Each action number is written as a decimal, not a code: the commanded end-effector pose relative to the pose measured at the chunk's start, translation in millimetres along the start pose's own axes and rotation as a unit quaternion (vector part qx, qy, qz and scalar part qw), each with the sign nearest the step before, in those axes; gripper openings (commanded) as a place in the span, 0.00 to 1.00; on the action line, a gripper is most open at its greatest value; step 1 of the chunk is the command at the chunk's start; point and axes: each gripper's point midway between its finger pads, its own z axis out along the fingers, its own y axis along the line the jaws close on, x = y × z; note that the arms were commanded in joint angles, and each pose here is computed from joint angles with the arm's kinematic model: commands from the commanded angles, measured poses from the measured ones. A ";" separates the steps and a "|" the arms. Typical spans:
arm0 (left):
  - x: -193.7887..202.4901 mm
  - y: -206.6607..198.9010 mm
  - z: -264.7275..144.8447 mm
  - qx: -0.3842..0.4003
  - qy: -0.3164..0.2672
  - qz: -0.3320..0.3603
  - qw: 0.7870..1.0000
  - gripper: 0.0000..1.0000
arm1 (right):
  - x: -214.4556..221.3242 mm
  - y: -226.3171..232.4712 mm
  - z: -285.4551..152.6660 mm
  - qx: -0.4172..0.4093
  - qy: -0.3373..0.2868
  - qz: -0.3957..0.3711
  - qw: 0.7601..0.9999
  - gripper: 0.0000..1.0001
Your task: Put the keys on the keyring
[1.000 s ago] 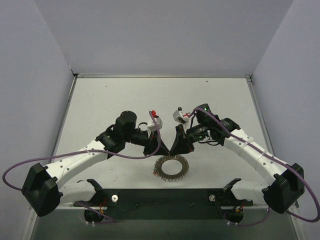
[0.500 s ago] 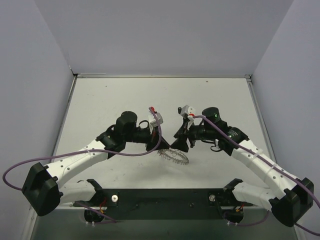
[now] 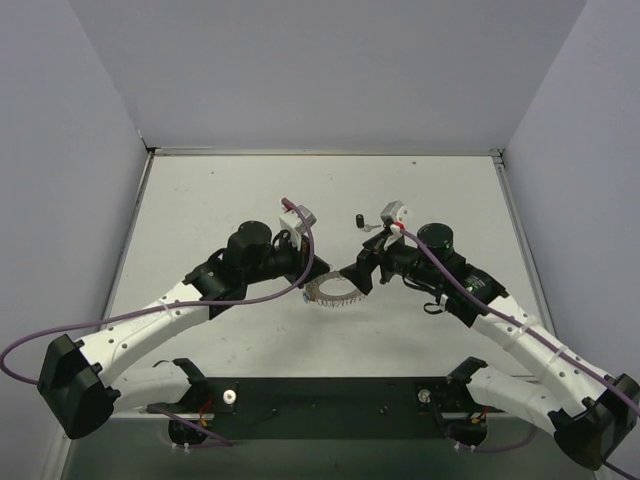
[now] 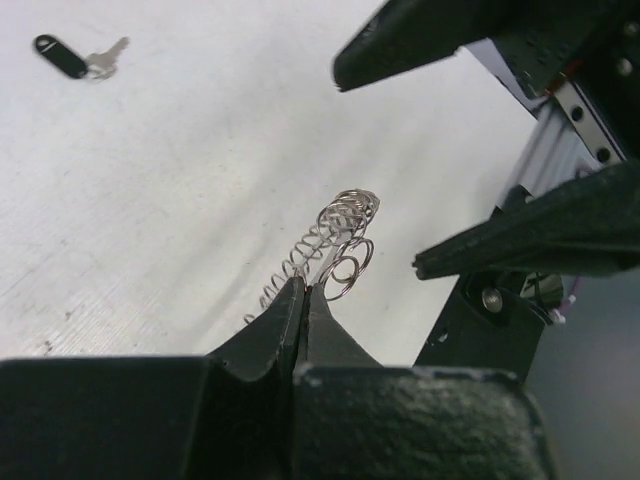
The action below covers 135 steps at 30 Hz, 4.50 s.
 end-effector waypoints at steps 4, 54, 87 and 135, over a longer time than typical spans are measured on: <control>-37.4 21.1 -8.5 -0.109 -0.037 -0.059 0.992 0.00 | -19.2 -10.4 12.0 0.065 -0.019 0.027 0.997 0.88; -43.1 51.6 -34.6 -0.175 -0.138 -0.198 0.954 0.00 | -18.6 50.4 59.9 -0.091 -0.057 0.253 0.961 0.38; -52.6 39.2 -35.8 -0.140 -0.154 -0.188 0.960 0.00 | -15.6 43.7 66.1 -0.076 -0.061 0.252 0.963 0.46; -53.5 44.6 -45.5 -0.152 -0.167 -0.176 0.958 0.00 | -17.5 44.6 64.7 -0.091 -0.089 0.208 0.970 0.00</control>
